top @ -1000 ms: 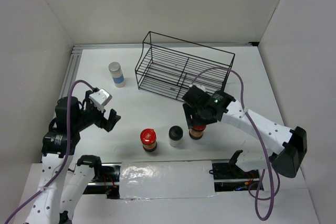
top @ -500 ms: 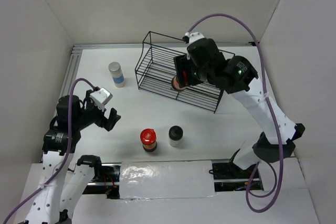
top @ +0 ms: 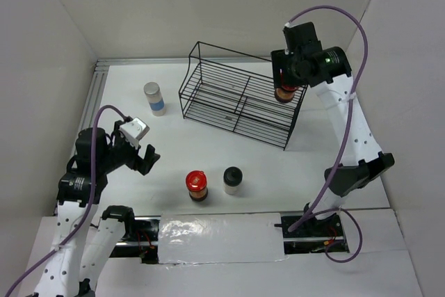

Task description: Organize the condiment bottles

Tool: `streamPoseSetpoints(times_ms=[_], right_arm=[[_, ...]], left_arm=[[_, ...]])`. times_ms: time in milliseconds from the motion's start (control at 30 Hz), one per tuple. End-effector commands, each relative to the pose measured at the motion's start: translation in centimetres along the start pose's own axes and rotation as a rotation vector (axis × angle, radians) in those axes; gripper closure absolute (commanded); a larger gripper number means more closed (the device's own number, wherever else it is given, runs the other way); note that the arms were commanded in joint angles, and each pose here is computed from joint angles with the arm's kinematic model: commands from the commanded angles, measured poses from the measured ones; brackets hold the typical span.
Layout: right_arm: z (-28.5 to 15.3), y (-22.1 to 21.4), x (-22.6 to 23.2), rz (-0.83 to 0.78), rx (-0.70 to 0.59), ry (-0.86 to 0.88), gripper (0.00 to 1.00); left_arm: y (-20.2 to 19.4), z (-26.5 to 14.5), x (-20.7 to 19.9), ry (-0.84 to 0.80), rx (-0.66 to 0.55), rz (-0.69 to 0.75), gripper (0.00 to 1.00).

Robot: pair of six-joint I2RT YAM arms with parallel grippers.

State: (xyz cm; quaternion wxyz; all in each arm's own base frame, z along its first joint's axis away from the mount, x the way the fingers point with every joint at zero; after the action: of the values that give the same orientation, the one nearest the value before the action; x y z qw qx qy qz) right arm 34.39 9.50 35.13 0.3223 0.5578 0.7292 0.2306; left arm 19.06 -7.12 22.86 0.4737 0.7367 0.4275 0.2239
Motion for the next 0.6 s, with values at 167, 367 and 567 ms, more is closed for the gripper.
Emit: streamPoseSetpoints(times_ms=[167,367,567], right_arm=[[0.6,0.2,-1.0,0.028,-0.041,0.068,1.00],[3.1,-0.8,-0.8,0.032,0.015,0.076,1.00],[5.0,-2.3,-1.2,0.051,0.072,0.070,1.00]], left_arm=[[0.1,0.4,0.3,0.005,-0.015,0.013,0.01],[-0.2,0.6,0.3,-0.001,-0.010,0.009,0.01],[-0.3,0.6,0.4,0.007,-0.012,0.016,0.01]])
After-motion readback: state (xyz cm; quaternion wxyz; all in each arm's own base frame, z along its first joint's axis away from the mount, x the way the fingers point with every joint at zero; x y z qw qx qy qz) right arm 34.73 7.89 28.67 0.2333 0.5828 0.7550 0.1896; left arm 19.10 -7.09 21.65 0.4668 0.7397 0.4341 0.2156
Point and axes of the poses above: each gripper's point midway between its finger pads, its own z axis out along the fingers, its own x axis along the line the jaws close on, y = z × x, the point moved 2 cm from there along -z, back along the fingers, and after that the axes turned 9 degrees about -z, right-handed, at the moved point
